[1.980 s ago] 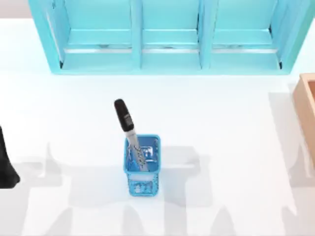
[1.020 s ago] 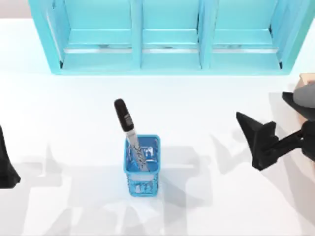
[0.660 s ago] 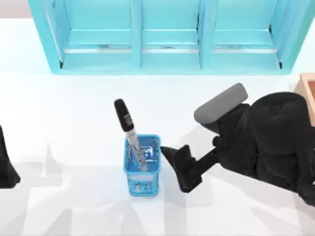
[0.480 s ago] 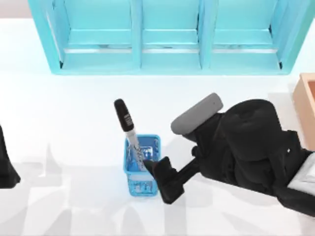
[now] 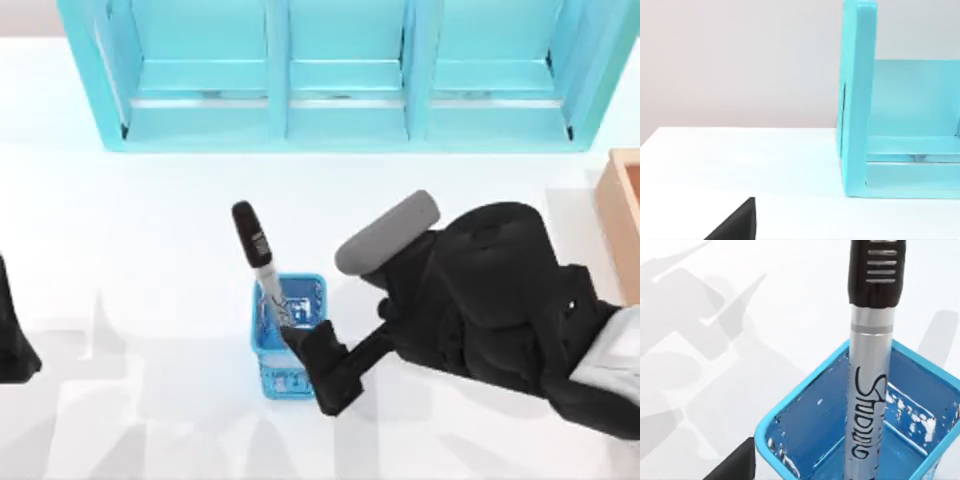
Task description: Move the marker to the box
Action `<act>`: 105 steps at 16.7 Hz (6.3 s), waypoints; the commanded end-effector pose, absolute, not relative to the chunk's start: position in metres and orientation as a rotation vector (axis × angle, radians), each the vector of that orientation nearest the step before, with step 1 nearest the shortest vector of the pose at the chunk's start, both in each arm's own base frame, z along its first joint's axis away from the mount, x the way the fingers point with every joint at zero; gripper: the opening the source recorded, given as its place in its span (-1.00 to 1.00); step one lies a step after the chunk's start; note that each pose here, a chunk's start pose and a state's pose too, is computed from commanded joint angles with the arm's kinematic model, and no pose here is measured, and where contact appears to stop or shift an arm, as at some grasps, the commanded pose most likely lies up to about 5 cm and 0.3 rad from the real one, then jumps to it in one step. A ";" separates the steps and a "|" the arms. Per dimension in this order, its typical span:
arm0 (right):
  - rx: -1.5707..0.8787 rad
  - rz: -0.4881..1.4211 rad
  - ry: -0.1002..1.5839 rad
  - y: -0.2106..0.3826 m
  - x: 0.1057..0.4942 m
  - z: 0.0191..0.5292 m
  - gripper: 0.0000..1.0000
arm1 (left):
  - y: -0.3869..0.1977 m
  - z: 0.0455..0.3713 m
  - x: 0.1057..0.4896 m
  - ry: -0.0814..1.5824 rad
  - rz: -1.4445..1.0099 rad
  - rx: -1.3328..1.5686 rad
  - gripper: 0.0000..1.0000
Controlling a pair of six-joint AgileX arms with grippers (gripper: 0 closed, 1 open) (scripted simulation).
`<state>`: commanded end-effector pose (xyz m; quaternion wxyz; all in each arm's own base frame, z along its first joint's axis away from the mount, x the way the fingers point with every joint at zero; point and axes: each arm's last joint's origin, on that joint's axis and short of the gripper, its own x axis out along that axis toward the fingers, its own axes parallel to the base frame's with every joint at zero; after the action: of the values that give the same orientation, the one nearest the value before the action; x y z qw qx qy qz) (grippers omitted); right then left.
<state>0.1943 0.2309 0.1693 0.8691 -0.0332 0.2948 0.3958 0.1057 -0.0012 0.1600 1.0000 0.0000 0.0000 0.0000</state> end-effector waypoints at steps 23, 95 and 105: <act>-0.071 0.830 0.619 0.296 0.243 0.116 -0.21 | -0.001 0.160 0.106 0.000 0.000 0.000 1.00; -0.227 0.165 1.029 -0.052 0.255 0.284 -0.70 | -0.001 0.160 0.106 0.000 0.000 0.000 1.00; -0.227 0.165 1.029 -0.052 0.255 0.284 0.81 | -0.001 0.160 0.106 0.000 0.000 0.000 1.00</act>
<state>0.2551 -0.0525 0.2844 0.8611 -0.1084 0.4905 0.0788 0.1057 -0.0012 0.1600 1.0000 0.0000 0.0000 0.0000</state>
